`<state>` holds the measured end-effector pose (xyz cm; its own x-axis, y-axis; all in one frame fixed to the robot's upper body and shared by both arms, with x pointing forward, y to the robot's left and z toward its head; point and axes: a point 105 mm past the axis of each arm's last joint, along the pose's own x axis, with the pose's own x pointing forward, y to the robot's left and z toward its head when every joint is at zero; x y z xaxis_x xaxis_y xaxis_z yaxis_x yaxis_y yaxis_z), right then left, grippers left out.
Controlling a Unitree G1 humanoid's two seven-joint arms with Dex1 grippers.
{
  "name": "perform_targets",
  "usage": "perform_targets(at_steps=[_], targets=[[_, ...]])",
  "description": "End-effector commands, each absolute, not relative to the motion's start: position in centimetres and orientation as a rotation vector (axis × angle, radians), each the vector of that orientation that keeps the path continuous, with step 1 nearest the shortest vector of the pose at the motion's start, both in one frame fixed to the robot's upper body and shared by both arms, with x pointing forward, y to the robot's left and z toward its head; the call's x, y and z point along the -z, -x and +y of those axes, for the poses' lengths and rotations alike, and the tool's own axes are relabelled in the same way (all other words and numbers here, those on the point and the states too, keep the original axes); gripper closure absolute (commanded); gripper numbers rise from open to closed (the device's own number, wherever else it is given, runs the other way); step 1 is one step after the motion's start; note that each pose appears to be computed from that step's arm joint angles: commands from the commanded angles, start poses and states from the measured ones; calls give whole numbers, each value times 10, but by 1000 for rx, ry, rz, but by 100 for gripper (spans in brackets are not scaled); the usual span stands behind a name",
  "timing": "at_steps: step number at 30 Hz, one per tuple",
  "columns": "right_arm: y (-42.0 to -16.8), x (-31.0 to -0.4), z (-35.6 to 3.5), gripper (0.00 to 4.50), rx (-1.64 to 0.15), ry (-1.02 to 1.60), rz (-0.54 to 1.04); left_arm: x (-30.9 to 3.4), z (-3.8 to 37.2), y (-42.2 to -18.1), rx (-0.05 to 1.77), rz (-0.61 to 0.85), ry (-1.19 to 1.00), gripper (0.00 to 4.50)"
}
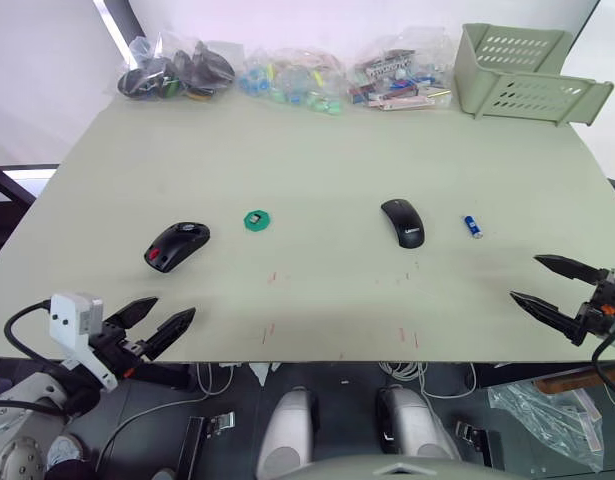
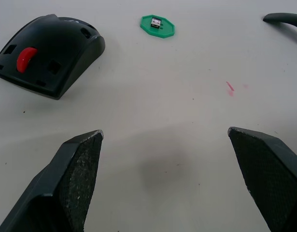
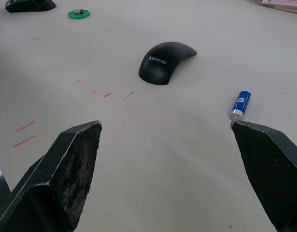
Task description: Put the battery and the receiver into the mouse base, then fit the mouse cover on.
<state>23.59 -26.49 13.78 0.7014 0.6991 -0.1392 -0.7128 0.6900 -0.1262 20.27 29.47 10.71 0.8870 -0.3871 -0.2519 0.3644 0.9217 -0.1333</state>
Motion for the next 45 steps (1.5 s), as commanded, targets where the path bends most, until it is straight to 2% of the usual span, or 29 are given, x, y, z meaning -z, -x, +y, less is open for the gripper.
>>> perform_targets(at_steps=[1, 5, 11, 16, 24, 28, 31, 36, 45], targets=[[-239, -149, -261, 0, -804, 196, 28, -125, 299, -206, 386, 223, 47, 9], [-248, -158, -250, 0, -830, 190, -27, -132, 302, -214, 396, 192, 37, 9], [-254, -183, -207, 0, -973, 176, -128, -144, 317, -219, 398, 183, 11, 9], [-249, -205, -172, 0, -1126, 168, -205, -158, 348, -220, 385, 212, -51, 9], [-243, -219, -143, 0, -1238, 161, -238, -184, 373, -234, 467, 205, -128, 9], [-235, -223, -131, 0, -1294, 169, -244, -184, 388, -247, 498, 250, -177, 9], [-228, -227, -127, 0, -1309, 165, -252, -186, 391, -265, 523, 263, -216, 9], [-214, -232, -123, 0, -1322, 212, -287, -175, 387, -294, 561, 326, -250, 9], [-204, -228, -121, 0, -1300, 183, -244, -152, 364, -322, 645, 399, -285, 9]])
